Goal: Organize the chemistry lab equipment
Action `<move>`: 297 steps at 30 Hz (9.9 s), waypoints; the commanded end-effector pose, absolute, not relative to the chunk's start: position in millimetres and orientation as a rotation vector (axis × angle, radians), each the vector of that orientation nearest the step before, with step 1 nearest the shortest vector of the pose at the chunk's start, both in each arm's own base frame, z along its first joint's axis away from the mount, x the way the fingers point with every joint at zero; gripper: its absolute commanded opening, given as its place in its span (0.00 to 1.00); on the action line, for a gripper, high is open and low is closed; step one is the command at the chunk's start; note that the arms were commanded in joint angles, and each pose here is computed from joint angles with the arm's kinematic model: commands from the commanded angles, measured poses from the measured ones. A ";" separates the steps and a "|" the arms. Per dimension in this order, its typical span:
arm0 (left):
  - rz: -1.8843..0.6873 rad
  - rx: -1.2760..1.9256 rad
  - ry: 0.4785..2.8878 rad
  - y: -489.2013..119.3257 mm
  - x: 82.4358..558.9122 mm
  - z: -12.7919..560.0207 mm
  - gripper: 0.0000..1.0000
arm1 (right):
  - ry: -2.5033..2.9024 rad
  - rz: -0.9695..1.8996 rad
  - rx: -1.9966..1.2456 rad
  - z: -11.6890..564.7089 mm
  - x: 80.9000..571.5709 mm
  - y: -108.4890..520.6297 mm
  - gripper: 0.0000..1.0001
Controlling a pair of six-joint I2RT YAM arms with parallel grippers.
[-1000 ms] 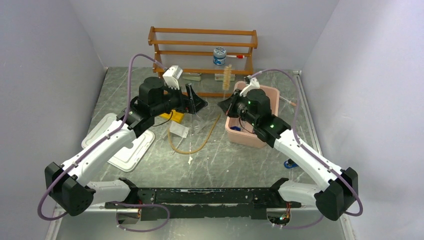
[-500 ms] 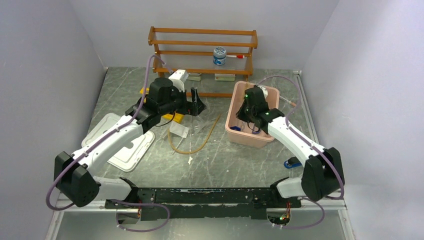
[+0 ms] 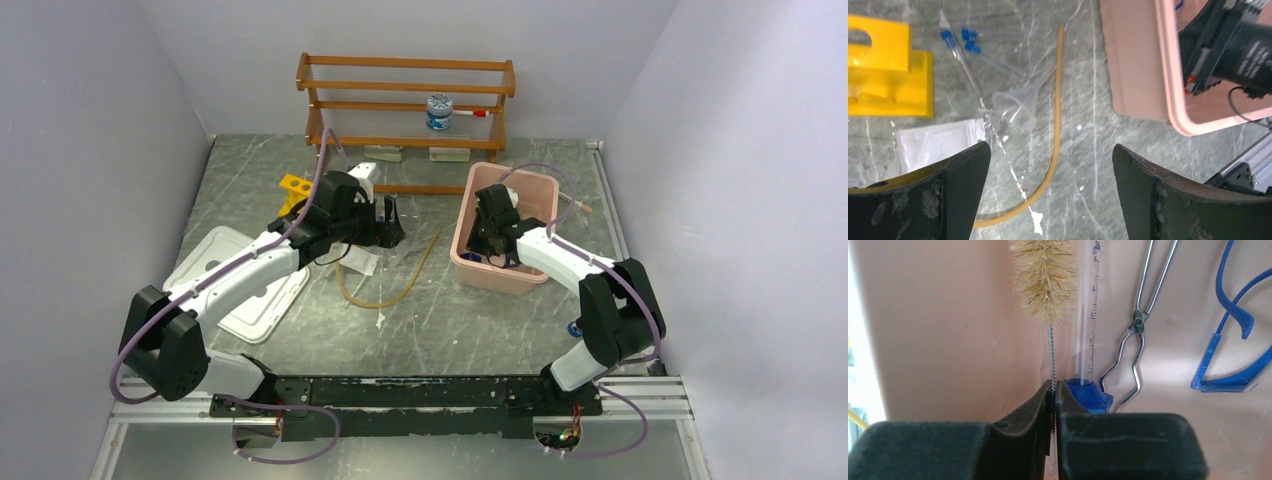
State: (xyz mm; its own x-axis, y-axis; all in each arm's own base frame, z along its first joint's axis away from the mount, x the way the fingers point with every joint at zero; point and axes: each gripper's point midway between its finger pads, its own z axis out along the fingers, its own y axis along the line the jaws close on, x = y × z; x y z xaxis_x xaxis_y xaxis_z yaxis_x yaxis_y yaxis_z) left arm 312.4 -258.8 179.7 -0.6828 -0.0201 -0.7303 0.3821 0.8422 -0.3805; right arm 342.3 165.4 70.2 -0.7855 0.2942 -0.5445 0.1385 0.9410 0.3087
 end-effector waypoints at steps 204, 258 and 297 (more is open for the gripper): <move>-0.570 0.015 2.327 -178.8 309.8 200.5 0.97 | 2.118 0.521 0.108 229.2 419.7 168.2 0.47; -0.335 0.700 2.566 -220.6 274.4 57.4 0.05 | 2.039 0.679 0.044 215.0 336.0 281.7 0.26; -0.953 0.380 2.035 -296.7 297.3 249.2 0.05 | 2.024 1.110 0.025 237.2 334.7 330.0 0.16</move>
State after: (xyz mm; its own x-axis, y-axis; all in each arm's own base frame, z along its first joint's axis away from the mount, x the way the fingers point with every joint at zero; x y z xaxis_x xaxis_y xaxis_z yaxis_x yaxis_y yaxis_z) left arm 295.4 -286.0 218.7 -0.6542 -0.0364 -0.7555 0.5102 0.7161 -0.4763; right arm 326.1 328.9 225.5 -0.6795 0.3519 -0.6438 -0.3321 0.6349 0.6976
